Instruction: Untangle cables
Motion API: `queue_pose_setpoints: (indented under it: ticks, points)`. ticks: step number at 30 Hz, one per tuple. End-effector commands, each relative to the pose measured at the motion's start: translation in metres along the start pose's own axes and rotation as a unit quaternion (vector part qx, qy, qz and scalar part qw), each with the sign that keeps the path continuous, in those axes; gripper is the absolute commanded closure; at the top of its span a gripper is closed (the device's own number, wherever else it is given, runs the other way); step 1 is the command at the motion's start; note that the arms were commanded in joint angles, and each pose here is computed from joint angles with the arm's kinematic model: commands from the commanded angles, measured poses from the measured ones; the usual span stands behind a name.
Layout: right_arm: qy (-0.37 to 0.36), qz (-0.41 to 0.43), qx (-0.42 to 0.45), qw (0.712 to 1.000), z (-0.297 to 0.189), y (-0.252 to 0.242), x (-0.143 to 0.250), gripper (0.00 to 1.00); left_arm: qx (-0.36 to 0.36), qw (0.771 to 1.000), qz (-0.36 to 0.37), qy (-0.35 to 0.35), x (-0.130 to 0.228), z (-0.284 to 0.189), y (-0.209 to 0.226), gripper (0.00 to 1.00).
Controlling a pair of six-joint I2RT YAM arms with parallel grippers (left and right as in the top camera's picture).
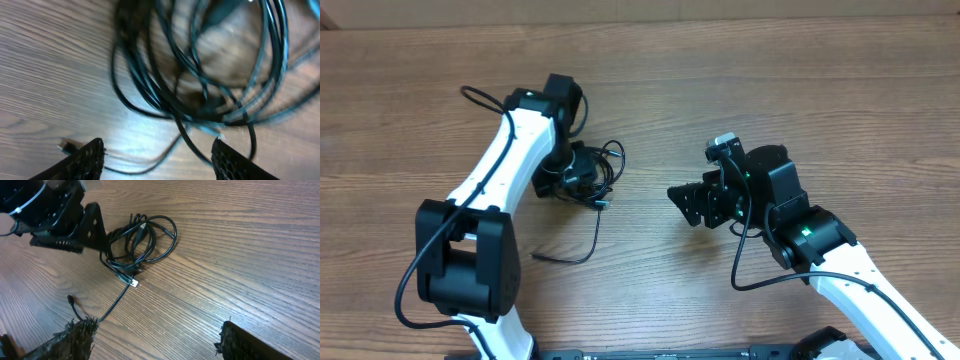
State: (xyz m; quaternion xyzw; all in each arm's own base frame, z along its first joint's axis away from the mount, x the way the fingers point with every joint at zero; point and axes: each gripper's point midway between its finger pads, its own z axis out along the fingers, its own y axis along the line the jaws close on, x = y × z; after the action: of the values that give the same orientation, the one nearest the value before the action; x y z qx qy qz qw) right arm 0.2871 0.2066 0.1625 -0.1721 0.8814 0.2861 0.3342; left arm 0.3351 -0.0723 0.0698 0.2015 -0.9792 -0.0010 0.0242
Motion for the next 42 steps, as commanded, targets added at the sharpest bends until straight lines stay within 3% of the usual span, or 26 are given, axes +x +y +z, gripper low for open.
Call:
queue_pose_setpoints:
  ticks: [1,10,13,17,21,24,29,36,42]
  points:
    - [-0.010,-0.006,0.002,1.000,-0.002,0.002,-0.007,0.20,-0.019,0.996,-0.071,-0.046,-0.023,-0.006,0.013,0.31]
    - [-0.009,-0.006,0.002,1.000,-0.002,0.002,-0.007,0.19,0.002,0.989,-0.091,-0.114,-0.057,-0.011,0.006,0.02]
    - [-0.009,-0.007,0.002,1.000,-0.002,0.002,-0.007,0.20,0.012,0.991,-0.082,-0.105,-0.054,-0.010,0.002,0.00]
    - [-0.009,-0.008,0.002,1.000,-0.001,0.001,-0.006,0.19,0.102,0.993,0.039,-0.053,-0.036,-0.011,-0.033,0.00]
    - [-0.008,-0.008,0.002,1.000,-0.001,0.001,-0.006,0.20,0.242,0.951,0.195,0.000,-0.002,-0.027,-0.076,0.00]
    - [-0.008,-0.008,0.002,1.000,-0.001,0.001,-0.006,0.20,0.283,0.932,0.226,0.008,0.006,-0.034,-0.087,0.01]
    - [-0.002,-0.006,0.004,1.000,-0.001,0.001,-0.003,0.19,0.291,0.941,0.174,-0.006,-0.014,-0.037,-0.082,0.00]
    - [0.006,-0.003,0.006,1.000,-0.001,0.000,0.001,0.19,0.308,0.951,0.014,-0.031,-0.066,-0.043,-0.047,0.00]
    - [0.005,-0.003,0.006,1.000,-0.001,0.000,0.000,0.19,0.199,0.975,-0.084,-0.049,-0.082,-0.023,0.010,0.00]
